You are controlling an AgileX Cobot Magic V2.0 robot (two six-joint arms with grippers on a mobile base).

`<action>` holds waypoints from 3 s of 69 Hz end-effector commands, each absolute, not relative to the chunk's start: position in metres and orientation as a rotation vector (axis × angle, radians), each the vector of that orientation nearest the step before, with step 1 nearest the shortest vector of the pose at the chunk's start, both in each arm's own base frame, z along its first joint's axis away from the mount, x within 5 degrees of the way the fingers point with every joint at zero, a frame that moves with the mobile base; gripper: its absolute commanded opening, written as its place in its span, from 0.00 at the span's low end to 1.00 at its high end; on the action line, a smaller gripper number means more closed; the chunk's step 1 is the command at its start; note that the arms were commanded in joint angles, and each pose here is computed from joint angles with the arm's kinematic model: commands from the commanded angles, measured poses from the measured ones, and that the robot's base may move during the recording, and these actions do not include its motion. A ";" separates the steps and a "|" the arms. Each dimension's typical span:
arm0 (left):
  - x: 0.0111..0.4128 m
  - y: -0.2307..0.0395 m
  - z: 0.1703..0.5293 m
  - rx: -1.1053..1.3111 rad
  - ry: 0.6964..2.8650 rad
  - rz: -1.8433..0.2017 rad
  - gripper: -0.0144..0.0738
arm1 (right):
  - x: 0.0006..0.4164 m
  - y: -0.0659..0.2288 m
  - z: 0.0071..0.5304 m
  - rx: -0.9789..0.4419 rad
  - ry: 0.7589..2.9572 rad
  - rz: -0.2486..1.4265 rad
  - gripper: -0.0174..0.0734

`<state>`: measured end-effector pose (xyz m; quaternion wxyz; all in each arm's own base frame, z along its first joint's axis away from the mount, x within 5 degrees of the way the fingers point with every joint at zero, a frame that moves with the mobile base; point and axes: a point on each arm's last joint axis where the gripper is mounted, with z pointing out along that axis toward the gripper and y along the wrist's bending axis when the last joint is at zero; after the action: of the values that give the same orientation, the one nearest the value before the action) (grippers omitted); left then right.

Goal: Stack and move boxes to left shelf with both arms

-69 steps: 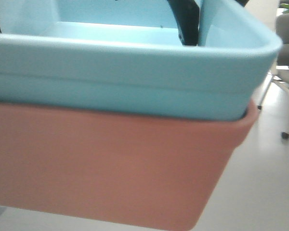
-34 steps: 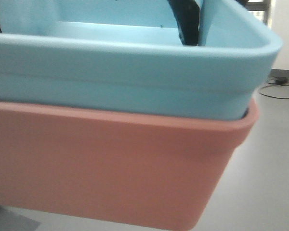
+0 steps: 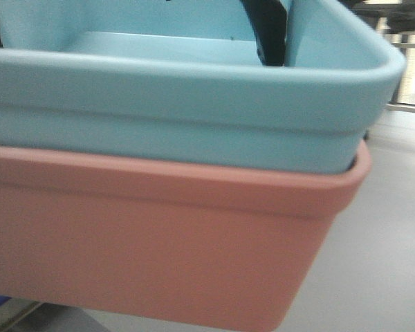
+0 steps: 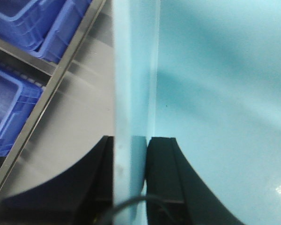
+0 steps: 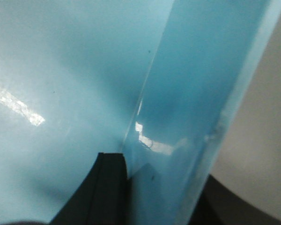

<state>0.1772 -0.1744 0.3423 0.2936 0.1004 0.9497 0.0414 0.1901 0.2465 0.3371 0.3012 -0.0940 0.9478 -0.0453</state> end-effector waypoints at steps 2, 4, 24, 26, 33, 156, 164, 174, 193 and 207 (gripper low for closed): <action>0.170 -0.206 0.368 0.331 2.369 -0.329 0.15 | 0.184 0.255 0.362 -0.225 2.440 0.091 0.25; 0.170 -0.206 0.368 0.331 2.369 -0.329 0.15 | 0.184 0.255 0.362 -0.225 2.440 0.090 0.25; 0.170 -0.206 0.368 0.331 2.369 -0.329 0.15 | 0.184 0.255 0.362 -0.223 2.443 0.084 0.25; 0.170 -0.206 0.368 0.331 2.369 -0.329 0.15 | 0.184 0.255 0.362 -0.223 2.443 0.084 0.25; 0.170 -0.206 0.368 0.331 2.369 -0.329 0.15 | 0.184 0.255 0.362 -0.223 2.443 0.084 0.25; 0.170 -0.206 0.368 0.331 2.369 -0.329 0.15 | 0.183 0.253 0.362 -0.217 2.453 0.064 0.25; 0.170 -0.206 0.368 0.331 2.369 -0.329 0.15 | 0.183 0.253 0.362 -0.217 2.453 0.064 0.25; 0.170 -0.206 0.368 0.331 2.369 -0.329 0.15 | 0.183 0.253 0.362 -0.217 2.453 0.064 0.25; 0.170 -0.206 0.368 0.331 2.369 -0.329 0.15 | 0.183 0.253 0.362 -0.217 2.453 0.064 0.25; 0.170 -0.206 0.368 0.331 2.369 -0.329 0.15 | 0.183 0.253 0.362 -0.217 2.453 0.064 0.25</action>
<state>0.1772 -0.1744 0.3423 0.2937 0.0996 0.9498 0.0412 0.1902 0.2464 0.3371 0.3019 -0.0942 0.9476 -0.0457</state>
